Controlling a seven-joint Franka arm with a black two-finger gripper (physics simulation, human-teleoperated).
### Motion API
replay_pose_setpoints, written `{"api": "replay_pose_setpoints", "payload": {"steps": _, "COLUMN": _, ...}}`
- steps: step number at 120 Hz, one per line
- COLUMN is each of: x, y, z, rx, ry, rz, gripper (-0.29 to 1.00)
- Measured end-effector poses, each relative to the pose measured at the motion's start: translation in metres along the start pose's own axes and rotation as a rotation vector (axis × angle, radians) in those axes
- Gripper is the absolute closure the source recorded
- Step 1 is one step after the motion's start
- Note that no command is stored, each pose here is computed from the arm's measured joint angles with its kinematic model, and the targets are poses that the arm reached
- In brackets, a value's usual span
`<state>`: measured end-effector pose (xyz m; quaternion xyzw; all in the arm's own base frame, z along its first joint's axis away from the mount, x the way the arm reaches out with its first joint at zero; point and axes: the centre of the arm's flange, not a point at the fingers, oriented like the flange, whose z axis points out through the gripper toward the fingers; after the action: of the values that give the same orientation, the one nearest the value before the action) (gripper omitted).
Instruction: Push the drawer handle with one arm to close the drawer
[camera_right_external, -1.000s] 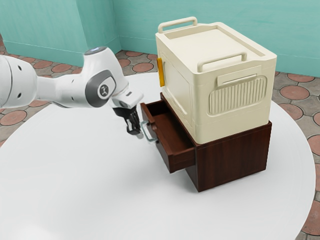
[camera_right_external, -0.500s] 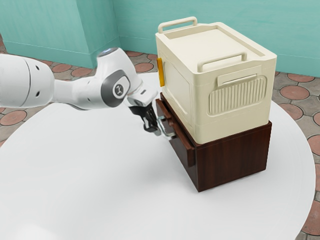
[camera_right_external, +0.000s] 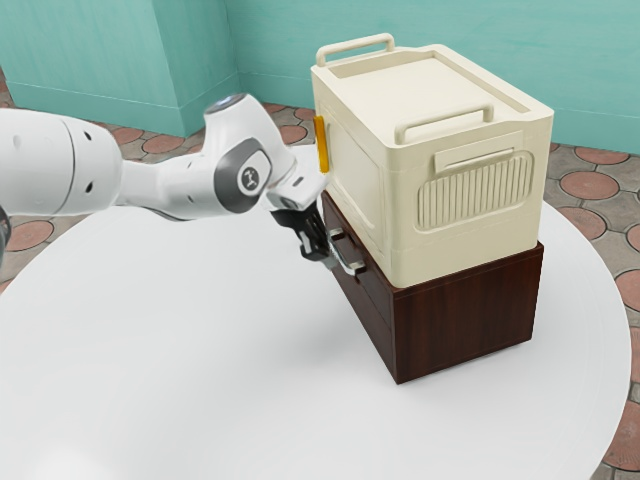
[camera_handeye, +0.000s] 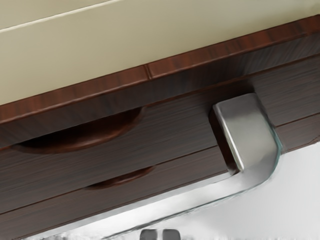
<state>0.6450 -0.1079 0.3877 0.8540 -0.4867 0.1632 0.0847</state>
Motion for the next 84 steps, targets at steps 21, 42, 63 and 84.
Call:
{"api": "replay_pose_setpoints", "payload": {"steps": 21, "x": -0.056, "y": 0.0, "z": -0.06, "rx": 0.015, "ry": -0.025, "rz": -0.106, "gripper": 0.79}}
{"api": "replay_pose_setpoints", "payload": {"steps": 42, "x": -0.069, "y": -0.01, "z": -0.16, "rx": 0.037, "ry": -0.152, "rz": -0.145, "gripper": 0.73}}
{"api": "replay_pose_setpoints", "payload": {"steps": 63, "x": -0.079, "y": -0.017, "z": -0.241, "rx": 0.065, "ry": -0.287, "rz": -0.297, "gripper": 0.36}}
{"api": "replay_pose_setpoints", "payload": {"steps": 84, "x": -0.098, "y": -0.017, "z": -0.272, "rx": 0.077, "ry": -0.345, "rz": -0.474, "gripper": 0.16}}
